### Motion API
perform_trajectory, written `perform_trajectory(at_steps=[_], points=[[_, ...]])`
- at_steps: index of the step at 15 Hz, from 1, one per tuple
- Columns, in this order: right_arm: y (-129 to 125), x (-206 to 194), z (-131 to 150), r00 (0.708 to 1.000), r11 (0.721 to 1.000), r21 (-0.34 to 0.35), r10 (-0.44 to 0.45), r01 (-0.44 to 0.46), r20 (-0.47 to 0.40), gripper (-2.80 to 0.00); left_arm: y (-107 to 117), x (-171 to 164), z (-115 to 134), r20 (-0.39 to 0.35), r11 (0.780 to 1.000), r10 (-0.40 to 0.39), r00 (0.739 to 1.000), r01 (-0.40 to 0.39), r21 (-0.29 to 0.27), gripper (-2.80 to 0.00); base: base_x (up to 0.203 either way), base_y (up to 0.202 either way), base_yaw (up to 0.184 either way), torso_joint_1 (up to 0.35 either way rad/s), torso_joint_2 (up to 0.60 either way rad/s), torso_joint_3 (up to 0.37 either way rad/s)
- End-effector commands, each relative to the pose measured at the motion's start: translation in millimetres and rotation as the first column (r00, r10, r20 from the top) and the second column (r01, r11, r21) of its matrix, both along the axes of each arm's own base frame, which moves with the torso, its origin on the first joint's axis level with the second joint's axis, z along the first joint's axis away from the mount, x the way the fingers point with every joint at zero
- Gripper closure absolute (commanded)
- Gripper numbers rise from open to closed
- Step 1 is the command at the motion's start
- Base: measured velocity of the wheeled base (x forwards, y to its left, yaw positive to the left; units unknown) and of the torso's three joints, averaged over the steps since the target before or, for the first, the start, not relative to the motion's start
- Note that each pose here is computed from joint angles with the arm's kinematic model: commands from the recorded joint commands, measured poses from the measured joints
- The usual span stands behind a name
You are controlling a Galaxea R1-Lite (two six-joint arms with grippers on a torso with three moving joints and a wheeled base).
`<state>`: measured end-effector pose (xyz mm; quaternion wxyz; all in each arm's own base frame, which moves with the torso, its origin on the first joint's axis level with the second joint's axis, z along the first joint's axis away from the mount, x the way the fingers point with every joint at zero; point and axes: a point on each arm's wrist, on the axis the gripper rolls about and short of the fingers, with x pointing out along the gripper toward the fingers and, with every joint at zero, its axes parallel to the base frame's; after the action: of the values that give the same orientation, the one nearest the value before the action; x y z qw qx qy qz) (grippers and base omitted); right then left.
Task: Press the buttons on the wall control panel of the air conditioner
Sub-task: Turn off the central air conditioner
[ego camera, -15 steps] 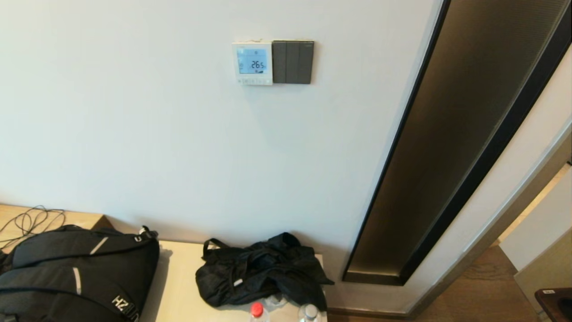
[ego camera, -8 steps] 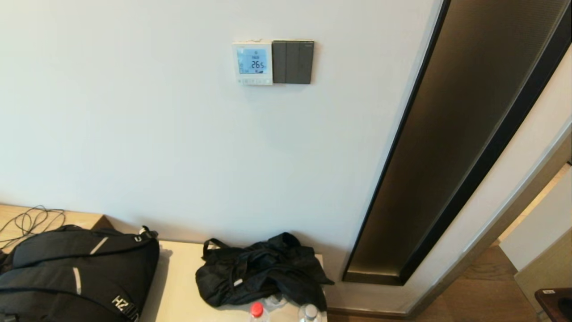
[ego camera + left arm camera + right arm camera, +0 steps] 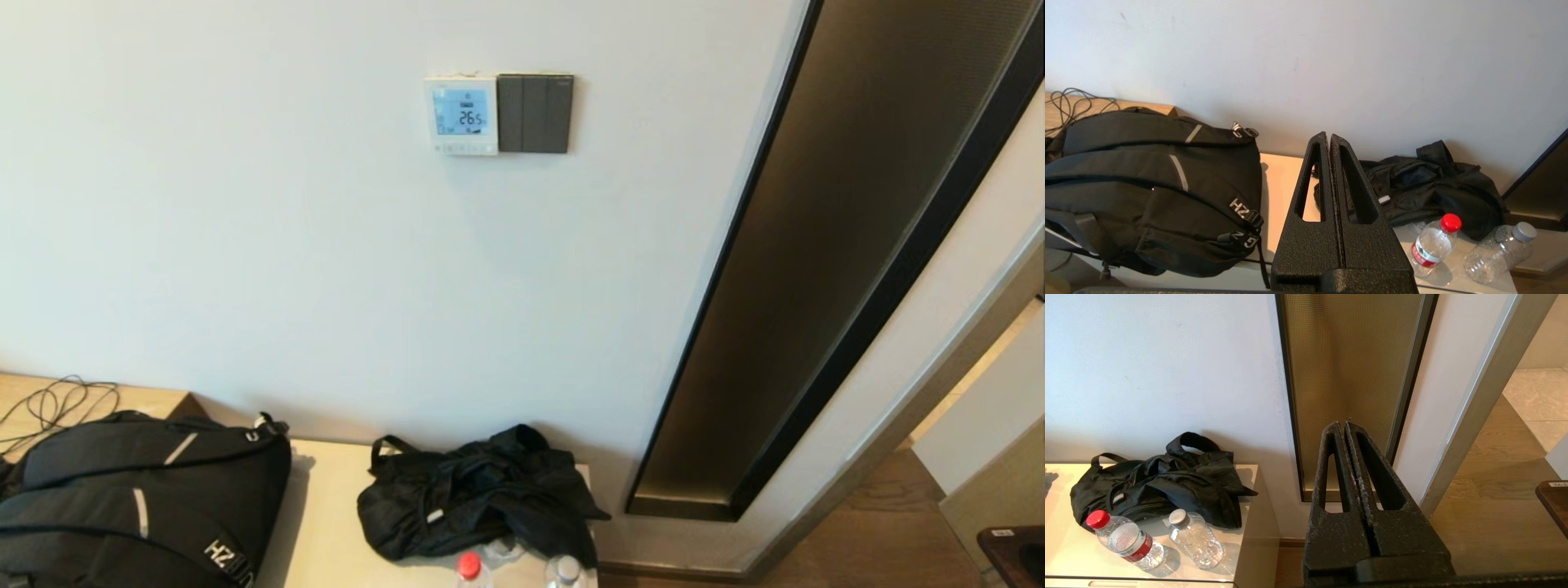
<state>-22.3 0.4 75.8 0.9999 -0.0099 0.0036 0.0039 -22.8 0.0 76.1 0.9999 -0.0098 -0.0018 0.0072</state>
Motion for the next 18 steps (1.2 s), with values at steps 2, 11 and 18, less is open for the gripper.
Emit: perform_trajectory(at_steps=[2, 11, 18], points=[[0.0, 0.3, -0.5, 1.0, 1.0, 0.0, 0.0, 0.0, -0.004, 0.0, 0.0, 0.1, -0.1, 0.0, 1.0, 0.001, 1.0, -0.001, 0.0, 0.0, 0.0, 0.0, 0.0, 0.0, 0.0, 0.0], [0.0, 0.3, -0.5, 1.0, 1.0, 0.0, 0.0, 0.0, -0.004, 0.0, 0.0, -0.1, 0.6, 0.001, 1.0, 0.001, 1.0, -0.001, 0.0, 0.0, 0.0, 0.0, 0.0, 0.0, 0.0, 0.0], [0.0, 0.3, -0.5, 1.0, 1.0, -0.002, 0.0, 0.0, -0.003, 0.0, 0.0, -0.2, 0.4, 0.001, 1.0, -0.001, 1.0, 0.001, 0.007, 0.0, 0.0, 0.0, 0.0, 0.0, 0.0, 0.0]])
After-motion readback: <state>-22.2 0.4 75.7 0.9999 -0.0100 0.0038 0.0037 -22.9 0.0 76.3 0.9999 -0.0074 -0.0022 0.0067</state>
